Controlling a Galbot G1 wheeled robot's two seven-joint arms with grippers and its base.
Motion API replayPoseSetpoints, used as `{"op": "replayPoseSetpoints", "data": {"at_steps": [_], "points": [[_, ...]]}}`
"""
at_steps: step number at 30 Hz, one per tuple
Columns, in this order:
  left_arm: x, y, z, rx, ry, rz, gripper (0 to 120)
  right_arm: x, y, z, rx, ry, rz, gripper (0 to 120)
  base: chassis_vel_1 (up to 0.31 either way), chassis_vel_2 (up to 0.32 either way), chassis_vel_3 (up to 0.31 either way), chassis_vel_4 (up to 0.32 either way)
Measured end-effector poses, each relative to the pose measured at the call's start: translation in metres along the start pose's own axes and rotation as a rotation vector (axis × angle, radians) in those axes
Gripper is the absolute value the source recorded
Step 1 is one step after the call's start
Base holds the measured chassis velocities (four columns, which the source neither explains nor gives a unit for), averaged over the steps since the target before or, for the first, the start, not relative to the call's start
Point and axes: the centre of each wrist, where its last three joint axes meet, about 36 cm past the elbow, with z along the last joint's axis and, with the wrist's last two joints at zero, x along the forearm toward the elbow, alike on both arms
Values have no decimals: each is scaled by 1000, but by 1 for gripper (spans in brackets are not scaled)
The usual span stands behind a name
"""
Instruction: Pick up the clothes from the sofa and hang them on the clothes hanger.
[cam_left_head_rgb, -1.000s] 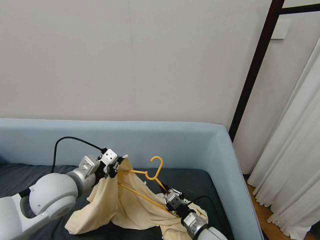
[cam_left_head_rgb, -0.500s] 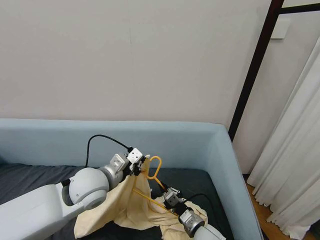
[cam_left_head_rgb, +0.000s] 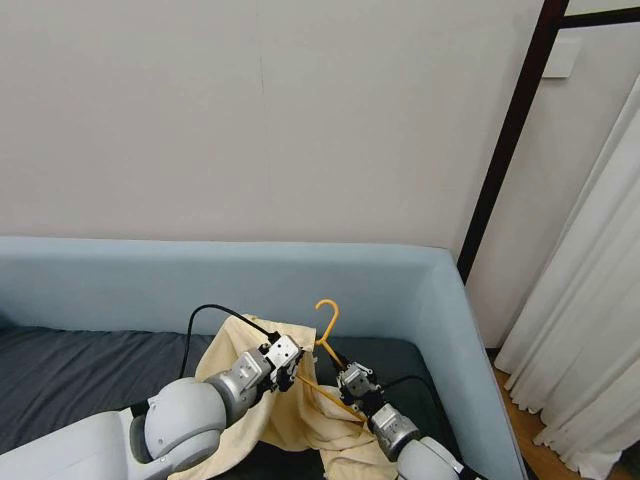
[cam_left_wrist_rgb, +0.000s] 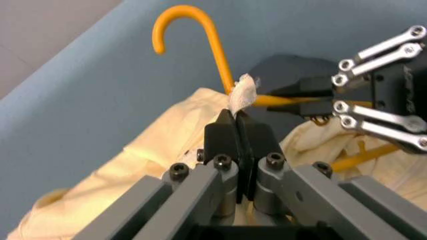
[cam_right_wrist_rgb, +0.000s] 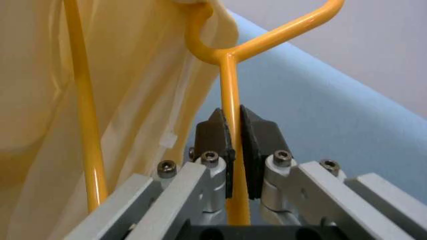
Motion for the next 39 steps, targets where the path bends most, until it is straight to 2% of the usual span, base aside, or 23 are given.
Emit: {"op": "replayPoseSetpoints", "data": {"at_steps": [6,12,16,18,20,24,27,30,31,36,38,39], "points": [[-4,1,-2,6,-9,-21,0,2,4,0,6,-26,-17,4,0,0,0,0],[-14,-7,-5,33,-30,-55,0,2,6,-1,13,-48,-31,4,0,0,0,0],[-23,-8,-16,79,-55,-80,0,4,6,0,5,-49,-37,4,0,0,0,0],[-17,-9,-18,85,-35,-34,0,5,5,0,-9,-53,-35,4,0,0,0,0],[-10,-20,-7,89,-16,12,0,6,0,2,-14,-49,-27,4,0,0,0,0],[-4,-25,-3,83,-46,44,0,10,-1,6,-17,-50,-32,4,0,0,0,0],[2,-23,-1,75,-54,60,5,10,-4,6,-18,-51,-21,4,0,0,0,0],[15,-22,6,59,-62,76,18,10,-10,8,-21,-44,5,4,0,0,0,0],[15,-22,6,59,-62,76,18,10,-10,8,-21,-44,5,4,0,0,0,0],[35,-25,28,68,-92,82,41,13,-15,13,-18,-39,24,4,0,0,0,0],[37,-25,29,69,-99,78,43,13,-15,14,-18,-39,26,4,0,0,0,0],[43,-23,33,74,-120,66,50,14,-16,15,-15,-41,34,4,0,0,0,0]]}}
